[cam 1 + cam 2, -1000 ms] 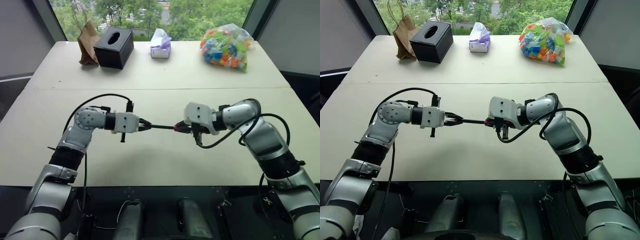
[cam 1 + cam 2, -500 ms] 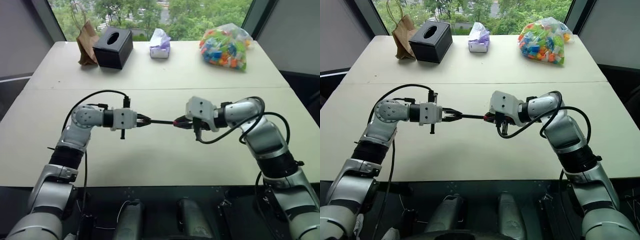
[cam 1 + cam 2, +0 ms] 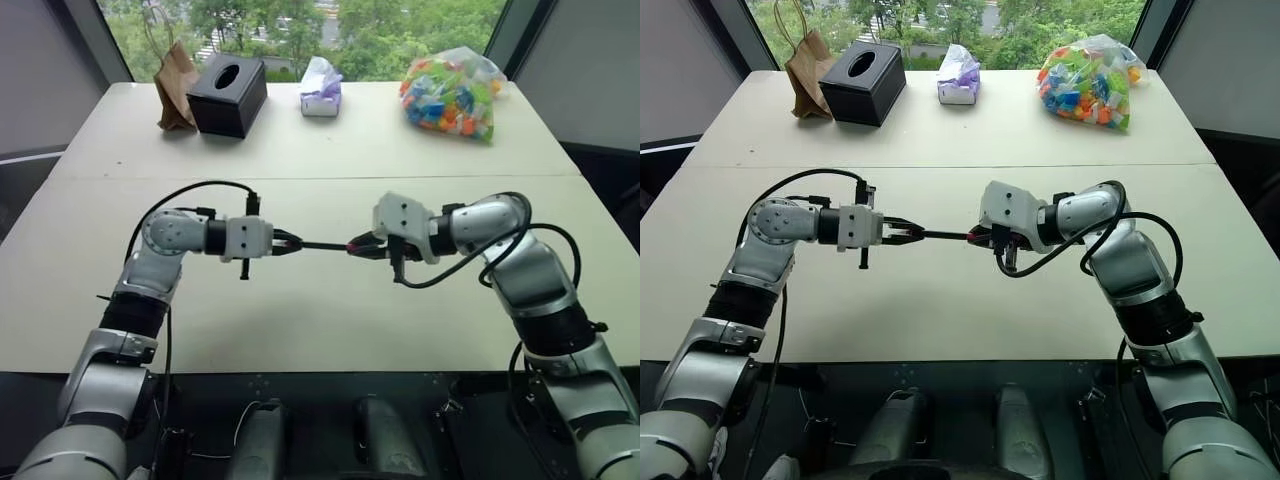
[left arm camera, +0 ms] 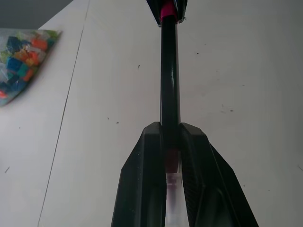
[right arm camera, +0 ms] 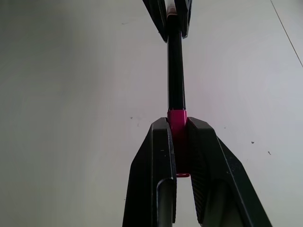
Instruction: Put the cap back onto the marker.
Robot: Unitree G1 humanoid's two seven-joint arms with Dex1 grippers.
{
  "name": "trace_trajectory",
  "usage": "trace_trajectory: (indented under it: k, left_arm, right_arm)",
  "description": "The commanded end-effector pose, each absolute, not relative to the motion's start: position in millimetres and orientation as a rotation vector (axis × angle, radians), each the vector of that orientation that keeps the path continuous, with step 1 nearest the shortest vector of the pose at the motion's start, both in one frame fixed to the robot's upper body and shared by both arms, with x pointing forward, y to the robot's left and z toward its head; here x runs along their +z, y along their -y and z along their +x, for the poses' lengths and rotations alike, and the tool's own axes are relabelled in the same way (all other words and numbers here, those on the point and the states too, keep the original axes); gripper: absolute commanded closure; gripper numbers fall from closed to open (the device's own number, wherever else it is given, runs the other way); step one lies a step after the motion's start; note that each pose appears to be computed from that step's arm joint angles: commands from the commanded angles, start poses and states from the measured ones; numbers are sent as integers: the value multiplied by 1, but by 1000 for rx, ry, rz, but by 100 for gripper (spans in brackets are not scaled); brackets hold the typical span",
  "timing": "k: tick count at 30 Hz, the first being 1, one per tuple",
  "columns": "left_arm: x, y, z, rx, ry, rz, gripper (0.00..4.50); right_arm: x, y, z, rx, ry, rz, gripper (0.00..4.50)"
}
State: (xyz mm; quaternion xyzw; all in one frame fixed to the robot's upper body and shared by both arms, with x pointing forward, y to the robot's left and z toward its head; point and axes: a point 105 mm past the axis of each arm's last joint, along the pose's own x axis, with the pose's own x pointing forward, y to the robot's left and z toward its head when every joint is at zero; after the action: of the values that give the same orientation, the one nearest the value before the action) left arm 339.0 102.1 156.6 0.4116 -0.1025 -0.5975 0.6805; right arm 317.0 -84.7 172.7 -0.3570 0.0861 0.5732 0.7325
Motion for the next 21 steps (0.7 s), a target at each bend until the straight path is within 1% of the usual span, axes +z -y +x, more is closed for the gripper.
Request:
trace_trajectory:
  k: [1,6,12,17,21]
  left_arm:
    - [195,-61,328,-1388,480,918,450]
    - [199,-57,329,-1383,501,921,450]
    - [206,-52,328,-1367,542,884,450]
    - [215,-48,327,-1353,585,837,450]
    - [218,-44,327,-1363,586,812,450]
  right_arm:
    - [164,44,287,1503,-125,-833,445]
    - [164,44,289,1496,-124,-859,445]
    - [175,33,289,1498,-62,-788,445]
    - [179,30,286,1519,-49,-741,445]
    - [182,28,283,1541,-42,-714,445]
